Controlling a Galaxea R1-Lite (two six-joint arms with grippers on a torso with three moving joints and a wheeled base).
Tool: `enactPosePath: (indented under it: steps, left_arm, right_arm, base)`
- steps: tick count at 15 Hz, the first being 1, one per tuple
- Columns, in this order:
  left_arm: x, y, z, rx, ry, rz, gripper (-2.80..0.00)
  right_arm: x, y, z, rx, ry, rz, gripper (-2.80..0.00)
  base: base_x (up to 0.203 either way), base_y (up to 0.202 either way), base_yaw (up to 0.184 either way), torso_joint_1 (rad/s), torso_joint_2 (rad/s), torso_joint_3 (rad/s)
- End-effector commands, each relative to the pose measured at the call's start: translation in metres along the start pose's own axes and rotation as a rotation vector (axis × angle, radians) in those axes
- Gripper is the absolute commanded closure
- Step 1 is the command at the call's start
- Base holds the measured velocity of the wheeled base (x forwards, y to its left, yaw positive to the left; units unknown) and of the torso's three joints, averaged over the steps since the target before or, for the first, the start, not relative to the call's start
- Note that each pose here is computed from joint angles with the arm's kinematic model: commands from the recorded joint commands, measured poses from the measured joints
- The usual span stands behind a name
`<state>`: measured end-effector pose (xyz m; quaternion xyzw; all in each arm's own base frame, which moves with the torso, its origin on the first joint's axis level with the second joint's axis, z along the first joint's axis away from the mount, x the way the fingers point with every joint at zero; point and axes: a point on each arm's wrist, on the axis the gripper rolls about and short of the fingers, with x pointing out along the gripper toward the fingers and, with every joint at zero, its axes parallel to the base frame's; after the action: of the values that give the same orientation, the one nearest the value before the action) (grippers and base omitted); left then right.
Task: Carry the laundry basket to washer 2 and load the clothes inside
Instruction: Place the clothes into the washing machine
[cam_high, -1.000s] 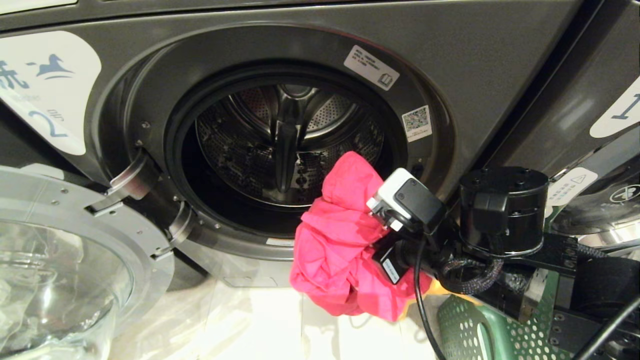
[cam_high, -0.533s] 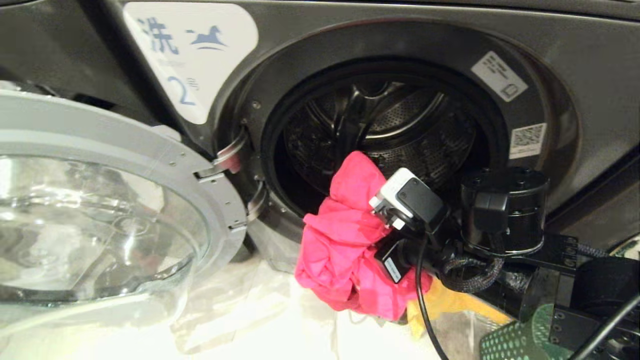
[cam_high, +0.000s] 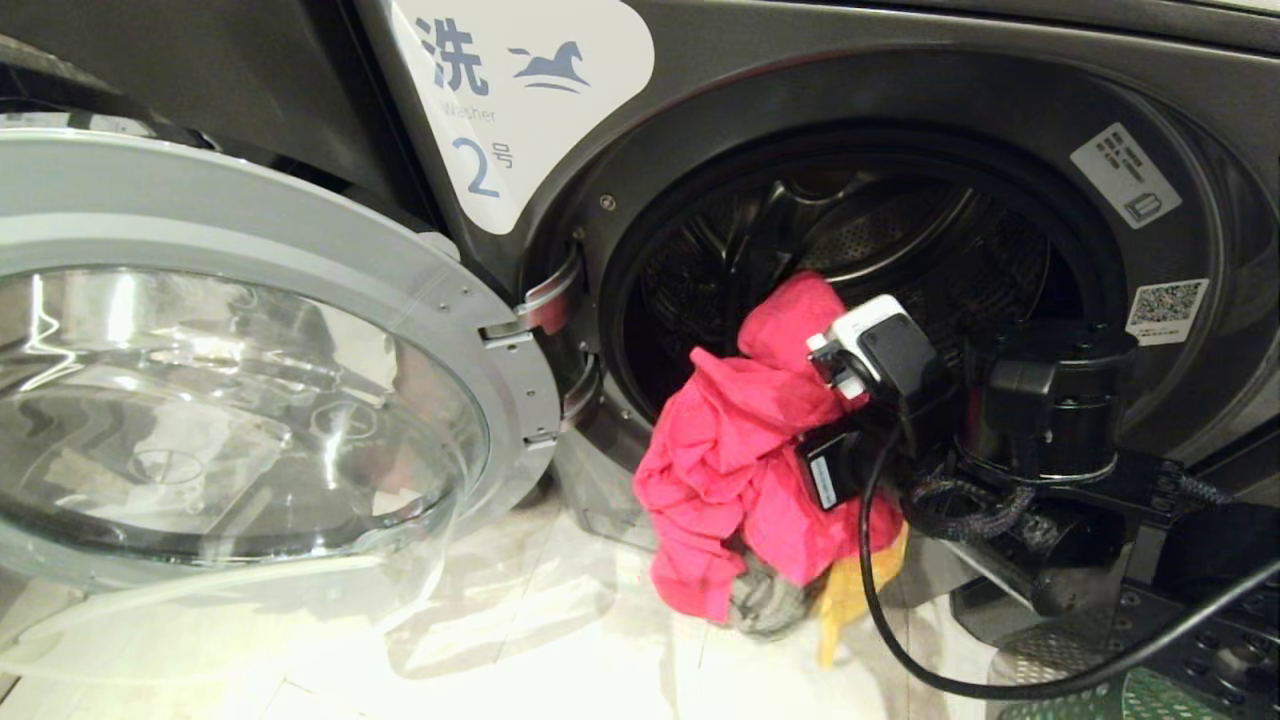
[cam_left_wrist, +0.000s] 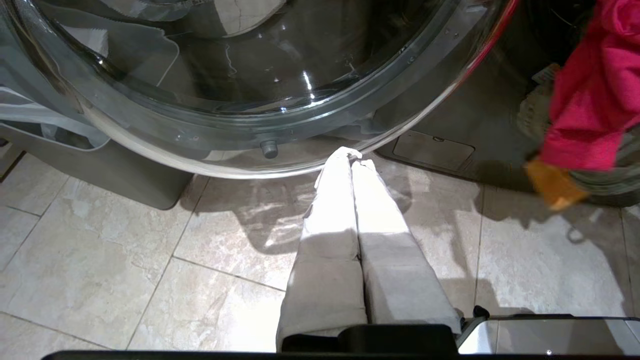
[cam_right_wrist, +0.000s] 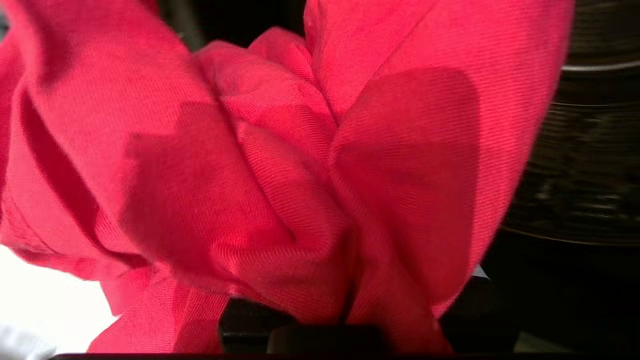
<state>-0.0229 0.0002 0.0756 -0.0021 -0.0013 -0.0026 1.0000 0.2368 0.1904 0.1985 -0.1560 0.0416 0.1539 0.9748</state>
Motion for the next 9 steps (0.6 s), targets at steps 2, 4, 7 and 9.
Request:
enactPosePath:
  steps: [2,4,7,9]
  left_arm:
    - [0.000,0.000,0.000,0.000,0.001,-0.001,0.00]
    - [0.000,0.000,0.000,0.000,0.001,0.001,0.00]
    - [0.000,0.000,0.000,0.000,0.001,-0.001,0.00]
    - [0.000,0.000,0.000,0.000,0.001,0.001,0.00]
  right_arm:
    - [0.014,0.001,-0.006,0.007,0.011,-0.074,0.00]
    - [0.030,0.005,-0.004,0.034,-0.014,-0.135,0.00]
    - [0.072,0.011,0.008,0.107,-0.081,-0.285,0.00]
    - [0.096,0.010,0.020,0.160,-0.126,-0.360,0.00]
  base:
    - [0.000,0.000,0.000,0.000,0.00,0.000]
    - [0.000,0.000,0.000,0.000,0.00,0.000]
    - [0.000,0.000,0.000,0.000,0.00,0.000]
    - [0.000,0.000,0.000,0.000,0.00,0.000]
